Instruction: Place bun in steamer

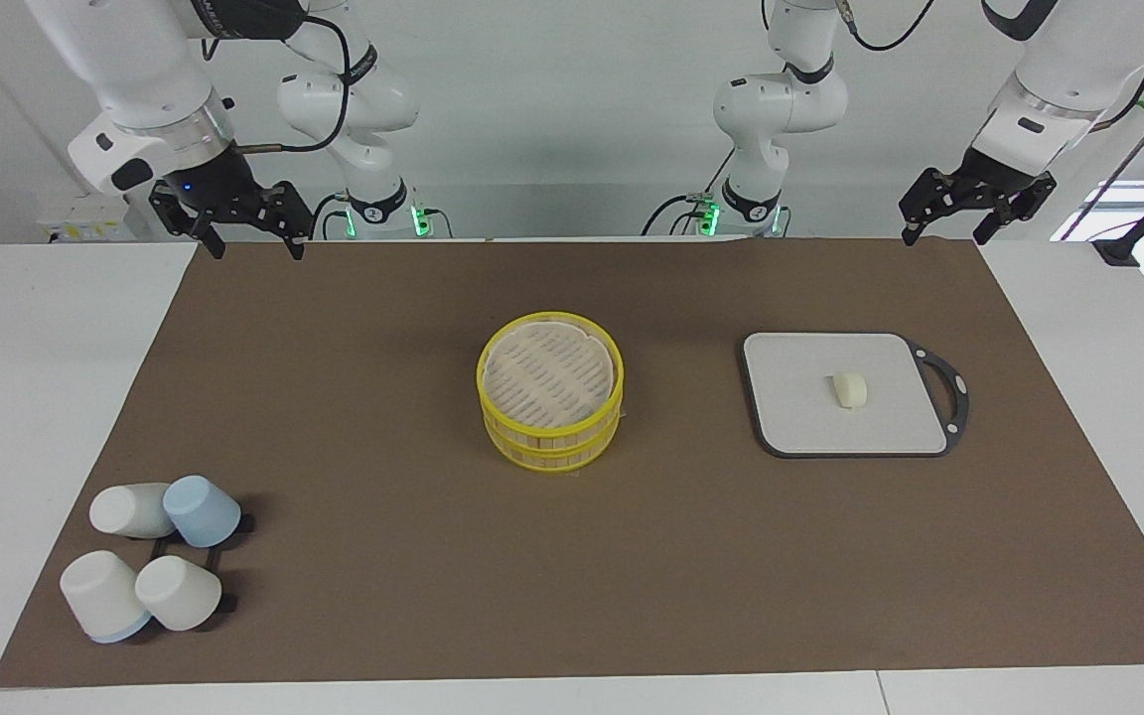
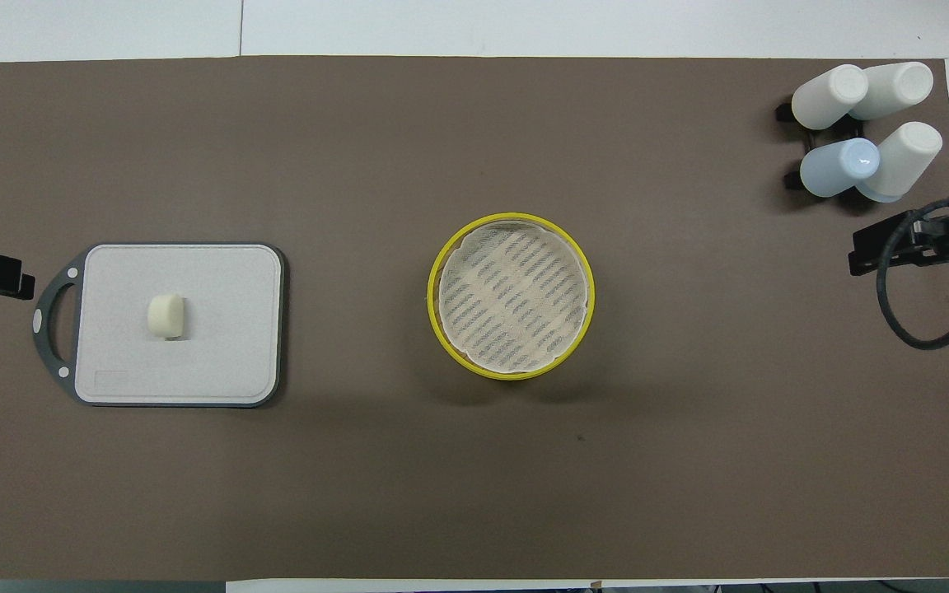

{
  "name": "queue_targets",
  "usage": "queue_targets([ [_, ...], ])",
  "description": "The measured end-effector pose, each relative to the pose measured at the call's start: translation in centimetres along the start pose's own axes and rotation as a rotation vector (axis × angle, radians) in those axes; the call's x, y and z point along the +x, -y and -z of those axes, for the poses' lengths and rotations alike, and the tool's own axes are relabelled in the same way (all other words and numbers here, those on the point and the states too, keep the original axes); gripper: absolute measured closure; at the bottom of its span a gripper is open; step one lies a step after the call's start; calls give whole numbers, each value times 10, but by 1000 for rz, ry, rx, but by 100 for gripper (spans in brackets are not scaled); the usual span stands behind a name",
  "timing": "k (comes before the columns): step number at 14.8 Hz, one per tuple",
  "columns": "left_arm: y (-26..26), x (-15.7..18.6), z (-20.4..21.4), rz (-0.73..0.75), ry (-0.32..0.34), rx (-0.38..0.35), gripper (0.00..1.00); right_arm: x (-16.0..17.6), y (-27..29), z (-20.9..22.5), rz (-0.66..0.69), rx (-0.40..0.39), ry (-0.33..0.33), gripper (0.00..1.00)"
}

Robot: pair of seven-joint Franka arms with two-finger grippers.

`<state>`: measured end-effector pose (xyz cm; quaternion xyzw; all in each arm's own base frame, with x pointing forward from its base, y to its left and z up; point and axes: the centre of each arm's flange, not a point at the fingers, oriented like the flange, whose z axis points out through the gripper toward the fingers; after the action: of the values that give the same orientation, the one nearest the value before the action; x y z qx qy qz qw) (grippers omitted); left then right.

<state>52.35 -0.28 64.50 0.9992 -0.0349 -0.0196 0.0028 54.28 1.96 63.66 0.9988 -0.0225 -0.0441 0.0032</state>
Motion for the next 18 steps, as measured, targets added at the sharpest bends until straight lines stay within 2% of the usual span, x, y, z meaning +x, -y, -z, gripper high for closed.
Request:
queue_targets([
  [6, 0, -2, -3, 1, 8, -1, 0, 0, 1, 0, 1, 0, 0, 0],
  [10, 1, -5, -8, 2, 13, -1, 0, -5, 9, -3, 19, -2, 34, 0],
  [14, 0, -14, -31, 3, 10, 0, 0, -6, 93, -9, 110, -7, -28, 0],
  [18, 0, -29, -63, -11, 13, 0, 0, -8, 244, -66, 30, -2, -59, 0],
])
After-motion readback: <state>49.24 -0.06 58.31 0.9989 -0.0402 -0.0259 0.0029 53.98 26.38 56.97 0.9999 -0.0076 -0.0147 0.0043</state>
